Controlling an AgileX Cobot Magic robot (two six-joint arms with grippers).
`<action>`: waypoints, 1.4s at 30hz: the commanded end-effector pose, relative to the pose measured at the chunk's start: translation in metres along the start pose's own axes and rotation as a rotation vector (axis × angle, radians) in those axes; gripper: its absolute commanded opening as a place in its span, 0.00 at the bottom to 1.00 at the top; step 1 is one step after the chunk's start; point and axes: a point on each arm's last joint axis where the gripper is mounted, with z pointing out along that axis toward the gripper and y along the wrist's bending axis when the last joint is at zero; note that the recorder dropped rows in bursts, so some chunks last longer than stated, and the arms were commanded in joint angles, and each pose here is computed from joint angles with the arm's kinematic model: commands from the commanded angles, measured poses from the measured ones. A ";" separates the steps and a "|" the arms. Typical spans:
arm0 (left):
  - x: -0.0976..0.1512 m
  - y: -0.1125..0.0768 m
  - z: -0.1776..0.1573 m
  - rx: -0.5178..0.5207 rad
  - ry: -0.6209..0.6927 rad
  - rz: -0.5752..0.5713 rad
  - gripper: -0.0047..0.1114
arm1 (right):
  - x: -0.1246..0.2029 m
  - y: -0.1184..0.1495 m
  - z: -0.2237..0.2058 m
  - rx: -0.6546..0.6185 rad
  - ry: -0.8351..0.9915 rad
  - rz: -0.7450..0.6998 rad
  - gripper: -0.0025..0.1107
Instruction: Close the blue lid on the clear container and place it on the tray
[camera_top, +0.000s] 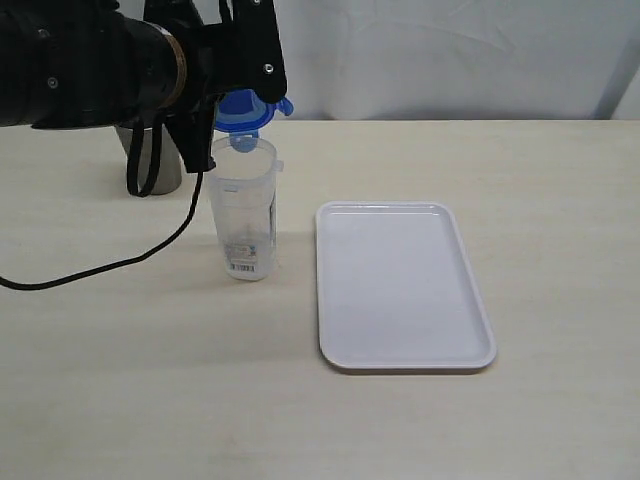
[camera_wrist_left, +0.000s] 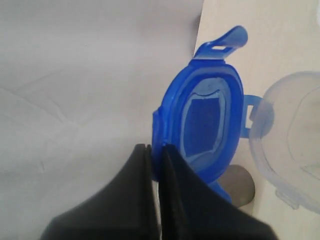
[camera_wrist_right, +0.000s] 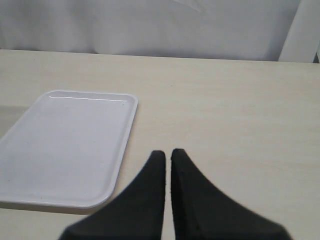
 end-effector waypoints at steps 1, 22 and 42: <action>-0.003 0.002 -0.009 -0.015 0.004 -0.009 0.04 | 0.000 0.000 0.000 0.003 -0.004 0.004 0.06; -0.004 -0.017 -0.025 -0.026 0.004 -0.018 0.04 | 0.000 0.000 0.000 0.003 -0.004 0.004 0.06; 0.005 -0.043 -0.024 0.054 -0.002 -0.018 0.04 | 0.000 0.000 0.000 0.003 -0.004 0.004 0.06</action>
